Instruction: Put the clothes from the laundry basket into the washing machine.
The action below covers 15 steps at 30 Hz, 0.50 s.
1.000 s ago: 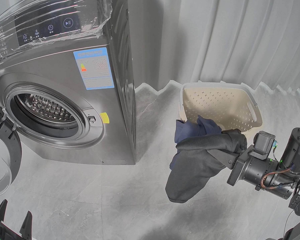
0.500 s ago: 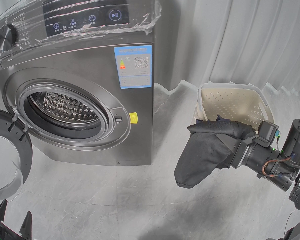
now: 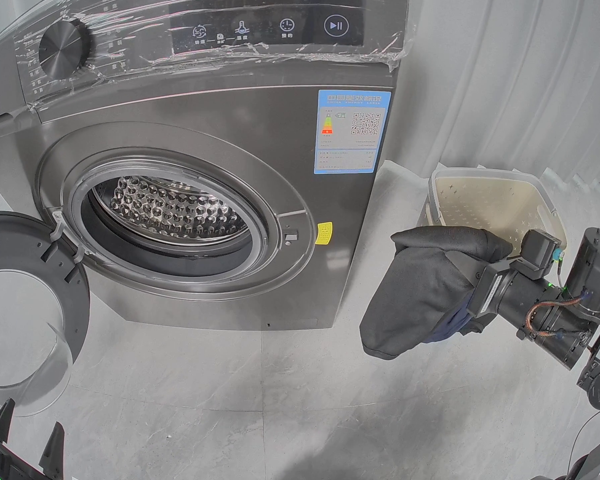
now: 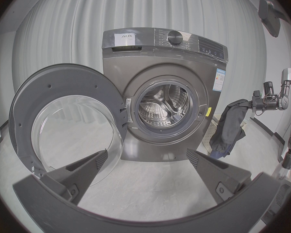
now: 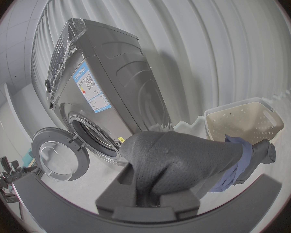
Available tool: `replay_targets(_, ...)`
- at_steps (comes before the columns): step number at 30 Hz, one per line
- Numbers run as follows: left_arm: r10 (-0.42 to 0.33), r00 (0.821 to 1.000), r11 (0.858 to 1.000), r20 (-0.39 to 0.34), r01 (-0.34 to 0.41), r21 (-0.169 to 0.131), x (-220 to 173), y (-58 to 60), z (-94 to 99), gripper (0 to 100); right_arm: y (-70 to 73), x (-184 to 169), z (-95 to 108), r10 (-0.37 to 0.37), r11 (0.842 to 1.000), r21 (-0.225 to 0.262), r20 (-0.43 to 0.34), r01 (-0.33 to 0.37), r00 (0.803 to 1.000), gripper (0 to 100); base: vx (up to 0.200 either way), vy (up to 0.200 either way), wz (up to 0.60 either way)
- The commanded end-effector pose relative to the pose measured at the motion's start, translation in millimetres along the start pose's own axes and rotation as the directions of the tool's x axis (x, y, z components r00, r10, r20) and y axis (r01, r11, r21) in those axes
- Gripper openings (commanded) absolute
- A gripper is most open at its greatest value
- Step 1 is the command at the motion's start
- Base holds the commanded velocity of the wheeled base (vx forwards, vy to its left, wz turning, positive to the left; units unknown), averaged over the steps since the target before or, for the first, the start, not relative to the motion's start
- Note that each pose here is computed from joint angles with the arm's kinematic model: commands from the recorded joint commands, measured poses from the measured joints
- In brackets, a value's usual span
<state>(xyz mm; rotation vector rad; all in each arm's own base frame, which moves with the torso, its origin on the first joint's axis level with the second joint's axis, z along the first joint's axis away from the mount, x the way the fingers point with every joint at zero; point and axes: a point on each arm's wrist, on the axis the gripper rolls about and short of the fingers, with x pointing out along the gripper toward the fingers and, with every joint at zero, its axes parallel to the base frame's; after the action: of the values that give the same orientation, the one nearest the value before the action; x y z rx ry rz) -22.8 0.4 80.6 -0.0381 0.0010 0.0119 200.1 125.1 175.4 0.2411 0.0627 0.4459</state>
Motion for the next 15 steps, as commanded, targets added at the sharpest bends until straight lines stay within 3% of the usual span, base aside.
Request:
replay_targets(1, 0.0, 1.0, 1.0, -0.002, 0.0, 0.0, 0.1, 0.1, -4.4, 100, -2.5, 3.8, -1.2, -0.019, 1.0, -0.005, -0.003, 0.019, 1.0, 0, -0.2, 0.0, 0.0)
replay_targets(6, 0.0, 1.0, 1.0, -0.002, 0.0, 0.0, 0.1, 0.1, -4.4, 100, -2.5, 4.6, -1.5, -0.02, 1.0, -0.004, -0.005, 0.02, 1.0, 0, -0.2, 0.0, 0.0)
replay_targets(15, 0.0, 1.0, 1.0, -0.002, 0.0, 0.0, 0.1, 0.1, -4.4, 100, -2.2, 5.2, 1.1, -0.016, 1.0, 0.001, 0.015, 0.016, 1.0, 0, 0.0, 0.022, 0.0)
